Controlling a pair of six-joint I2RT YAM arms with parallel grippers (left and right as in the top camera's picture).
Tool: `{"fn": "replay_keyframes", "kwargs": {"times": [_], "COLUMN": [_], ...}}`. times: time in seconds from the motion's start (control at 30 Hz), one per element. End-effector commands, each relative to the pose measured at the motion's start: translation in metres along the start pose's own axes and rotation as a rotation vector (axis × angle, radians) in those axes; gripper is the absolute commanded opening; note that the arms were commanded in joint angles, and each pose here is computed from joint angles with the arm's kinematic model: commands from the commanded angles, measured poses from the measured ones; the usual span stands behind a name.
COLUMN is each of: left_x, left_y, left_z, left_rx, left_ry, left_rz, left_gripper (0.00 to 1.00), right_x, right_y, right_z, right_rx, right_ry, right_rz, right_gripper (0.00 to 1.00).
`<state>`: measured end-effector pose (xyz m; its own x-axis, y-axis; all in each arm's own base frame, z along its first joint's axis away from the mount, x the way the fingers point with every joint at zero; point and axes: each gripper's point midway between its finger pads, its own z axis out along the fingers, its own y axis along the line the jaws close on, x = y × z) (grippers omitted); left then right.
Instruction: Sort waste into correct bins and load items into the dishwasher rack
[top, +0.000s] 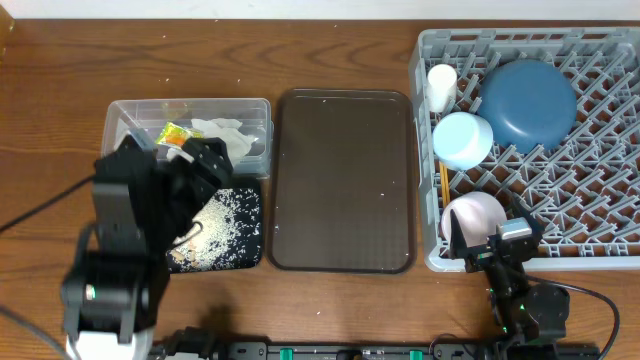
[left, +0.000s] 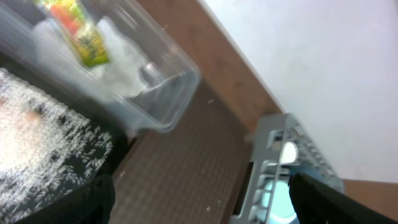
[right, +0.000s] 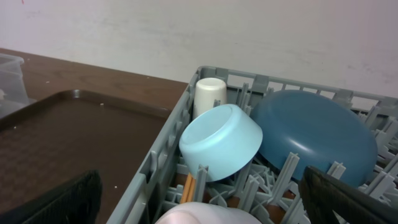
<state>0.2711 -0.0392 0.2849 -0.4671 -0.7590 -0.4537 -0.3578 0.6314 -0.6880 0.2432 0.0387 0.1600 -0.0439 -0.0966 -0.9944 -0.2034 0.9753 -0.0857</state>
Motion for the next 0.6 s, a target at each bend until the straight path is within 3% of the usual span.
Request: {"fn": "replay_keyframes", "kwargs": {"times": [0.0,0.23,0.57], "left_x": [-0.005,-0.009,-0.011], "left_y": [0.016,0.047,0.038], "left_z": [-0.009,-0.023,-0.044], "left_rx": [-0.012,0.027,0.283], "left_ry": [-0.112,-0.296,-0.56], "left_rz": [-0.005,0.012,0.252], "left_gripper": [0.92,0.91,0.91], "right_x": [0.0,0.0,0.0], "right_y": [0.002,0.002,0.002], "right_z": [0.0,0.0,0.0], "right_rx": [-0.008,-0.008,-0.008], "right_ry": [-0.002,-0.002,-0.002], "right_rz": [0.011,0.011,0.011], "right_gripper": [0.99,0.99,0.99]}}
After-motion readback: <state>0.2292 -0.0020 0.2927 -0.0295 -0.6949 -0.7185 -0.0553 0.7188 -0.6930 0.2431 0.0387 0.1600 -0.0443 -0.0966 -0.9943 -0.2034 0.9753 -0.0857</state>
